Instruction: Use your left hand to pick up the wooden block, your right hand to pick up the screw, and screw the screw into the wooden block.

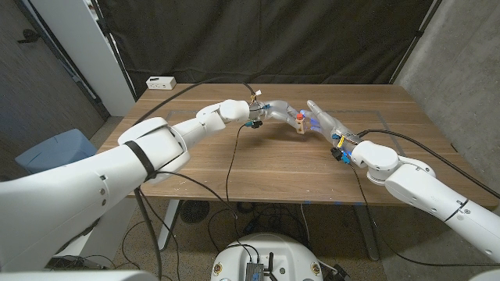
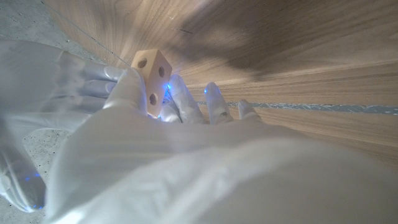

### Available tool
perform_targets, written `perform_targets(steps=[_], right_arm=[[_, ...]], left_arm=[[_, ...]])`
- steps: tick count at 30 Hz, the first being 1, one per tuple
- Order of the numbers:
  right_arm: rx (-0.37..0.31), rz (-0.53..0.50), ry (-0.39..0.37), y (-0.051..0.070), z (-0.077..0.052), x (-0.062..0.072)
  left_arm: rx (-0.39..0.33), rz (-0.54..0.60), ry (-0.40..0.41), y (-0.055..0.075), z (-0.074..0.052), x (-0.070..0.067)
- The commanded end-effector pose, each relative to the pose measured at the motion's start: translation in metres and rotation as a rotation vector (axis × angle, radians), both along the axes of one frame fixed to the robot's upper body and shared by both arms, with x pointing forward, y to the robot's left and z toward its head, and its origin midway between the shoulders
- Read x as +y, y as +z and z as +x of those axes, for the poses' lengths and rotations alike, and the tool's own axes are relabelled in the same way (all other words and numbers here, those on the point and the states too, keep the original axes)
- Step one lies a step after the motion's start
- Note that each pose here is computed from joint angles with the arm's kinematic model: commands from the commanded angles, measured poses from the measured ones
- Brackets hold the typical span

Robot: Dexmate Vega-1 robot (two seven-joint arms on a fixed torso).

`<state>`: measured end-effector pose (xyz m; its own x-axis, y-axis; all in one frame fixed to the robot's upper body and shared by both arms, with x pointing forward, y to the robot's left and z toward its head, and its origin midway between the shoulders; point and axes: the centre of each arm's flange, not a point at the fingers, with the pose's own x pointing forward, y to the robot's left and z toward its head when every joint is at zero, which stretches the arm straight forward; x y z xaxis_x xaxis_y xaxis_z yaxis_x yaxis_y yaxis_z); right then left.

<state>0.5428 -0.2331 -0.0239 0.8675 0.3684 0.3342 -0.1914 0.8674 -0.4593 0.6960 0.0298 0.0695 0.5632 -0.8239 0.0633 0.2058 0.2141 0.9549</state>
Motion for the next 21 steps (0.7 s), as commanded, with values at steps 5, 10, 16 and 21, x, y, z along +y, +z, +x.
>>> perform_targets(steps=[5, 10, 16, 21], right_arm=[[0.003, -0.002, -0.005, -0.0031, -0.0049, -0.0009], [0.006, 0.004, -0.011, -0.0046, -0.0066, -0.0019], [0.004, 0.002, -0.013, -0.0057, -0.0088, -0.0029], [0.003, 0.005, -0.017, -0.0069, -0.0107, -0.0032]], left_arm=[[0.004, -0.003, -0.001, -0.0016, -0.0001, 0.0001], [0.004, -0.002, -0.002, -0.0017, -0.0003, -0.0005], [0.003, -0.003, -0.004, -0.0018, -0.0006, -0.0007], [0.002, -0.003, -0.006, -0.0018, -0.0010, -0.0010]])
